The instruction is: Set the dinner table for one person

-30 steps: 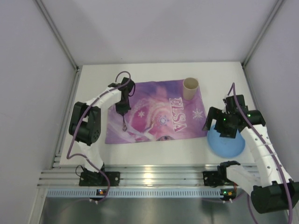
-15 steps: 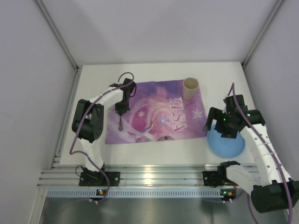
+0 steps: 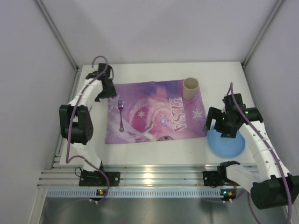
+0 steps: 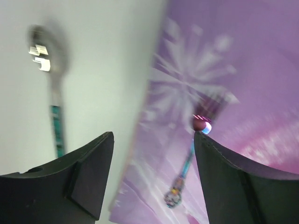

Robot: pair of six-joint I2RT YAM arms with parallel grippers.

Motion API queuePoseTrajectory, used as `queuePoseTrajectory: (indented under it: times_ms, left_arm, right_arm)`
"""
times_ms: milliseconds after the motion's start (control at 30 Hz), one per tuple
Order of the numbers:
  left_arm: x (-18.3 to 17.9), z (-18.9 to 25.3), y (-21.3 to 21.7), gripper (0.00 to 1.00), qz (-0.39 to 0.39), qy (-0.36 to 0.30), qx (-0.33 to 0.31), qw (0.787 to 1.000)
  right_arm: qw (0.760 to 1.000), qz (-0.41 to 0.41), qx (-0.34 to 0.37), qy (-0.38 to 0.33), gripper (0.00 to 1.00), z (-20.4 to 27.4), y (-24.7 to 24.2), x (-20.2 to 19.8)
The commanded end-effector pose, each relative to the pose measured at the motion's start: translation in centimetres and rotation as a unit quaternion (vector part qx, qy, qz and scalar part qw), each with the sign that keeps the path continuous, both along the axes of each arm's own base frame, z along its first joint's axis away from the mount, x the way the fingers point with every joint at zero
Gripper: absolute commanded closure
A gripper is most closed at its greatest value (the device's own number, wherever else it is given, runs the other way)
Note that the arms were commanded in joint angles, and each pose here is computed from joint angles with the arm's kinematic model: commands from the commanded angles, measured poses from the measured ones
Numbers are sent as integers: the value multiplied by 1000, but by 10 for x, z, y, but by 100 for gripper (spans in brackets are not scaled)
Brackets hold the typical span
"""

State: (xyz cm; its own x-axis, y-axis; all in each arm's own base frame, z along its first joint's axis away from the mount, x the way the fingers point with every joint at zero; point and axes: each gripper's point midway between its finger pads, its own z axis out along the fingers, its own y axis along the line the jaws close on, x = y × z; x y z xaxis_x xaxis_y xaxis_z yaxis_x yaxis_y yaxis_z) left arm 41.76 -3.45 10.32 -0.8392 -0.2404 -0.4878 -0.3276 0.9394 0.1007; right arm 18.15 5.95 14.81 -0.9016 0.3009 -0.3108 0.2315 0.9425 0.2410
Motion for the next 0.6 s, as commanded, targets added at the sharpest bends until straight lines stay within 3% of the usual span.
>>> queuePoseTrajectory:
  times_ms: [0, 267, 567]
  left_arm:
    - [-11, 18, 79, 25, 100, -21, -28, 994]
    - [-57, -20, 151, 23, 160, 30, 2, 987]
    - [-60, -61, 162, 26, 154, 58, -43, 985]
  right_arm:
    - [1000, -1, -3, -28, 1, 11, 0, 9]
    - [999, -21, 9, -48, 0, 12, 1, 11]
    - [999, -20, -3, -44, 0, 11, -4, 9]
